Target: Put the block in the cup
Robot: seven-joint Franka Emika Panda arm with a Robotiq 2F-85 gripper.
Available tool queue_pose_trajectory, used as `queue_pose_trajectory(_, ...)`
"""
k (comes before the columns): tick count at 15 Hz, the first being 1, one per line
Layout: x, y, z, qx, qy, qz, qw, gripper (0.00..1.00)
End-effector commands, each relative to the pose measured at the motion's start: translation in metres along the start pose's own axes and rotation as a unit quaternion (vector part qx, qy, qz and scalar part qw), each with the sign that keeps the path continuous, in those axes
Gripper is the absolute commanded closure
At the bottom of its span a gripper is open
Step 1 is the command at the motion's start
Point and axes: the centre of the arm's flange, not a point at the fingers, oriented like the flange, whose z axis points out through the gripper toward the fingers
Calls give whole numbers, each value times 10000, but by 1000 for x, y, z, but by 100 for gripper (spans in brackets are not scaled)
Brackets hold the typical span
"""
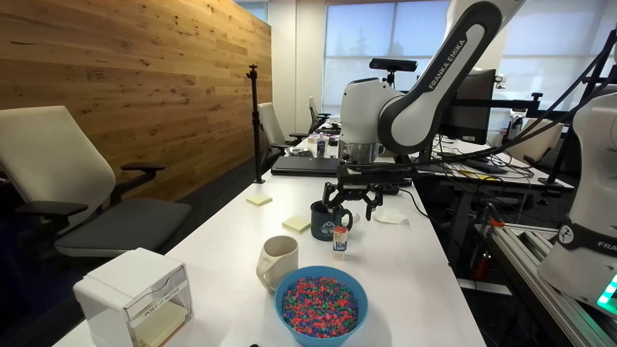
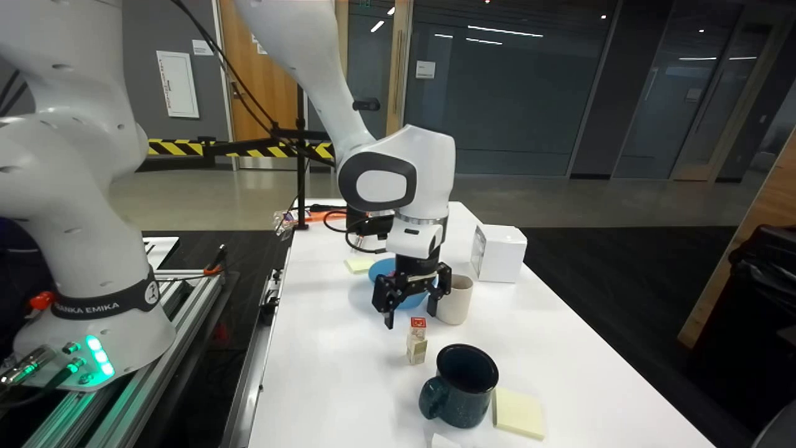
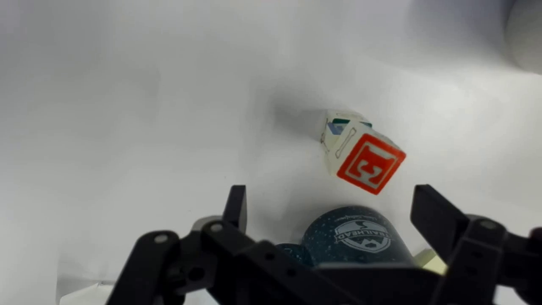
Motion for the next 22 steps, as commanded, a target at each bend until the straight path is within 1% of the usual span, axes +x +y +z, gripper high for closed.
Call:
queue_pose_trajectory(1, -1, -15, 3, 122, 56, 106, 9999, 0)
queue_pose_trajectory(5, -6, -30, 3, 174, 55, 40, 9998, 0)
queue_pose_trajectory(8, -12, -34, 9, 139, 57, -25, 9999, 0)
queue_pose_trajectory(14, -22, -36, 23, 18, 16, -66, 10000, 0)
queue_pose_trajectory(16, -21, -39, 25, 8, 32, -45, 10000, 0)
queue_pose_trajectory(17, -21, -40, 23, 3, 119, 42, 9999, 0)
queue_pose_trajectory(18, -21, -32, 23, -58, 14, -150, 9999, 0)
queue_pose_trajectory(22, -18, -34, 23, -31, 51, -77, 10000, 0)
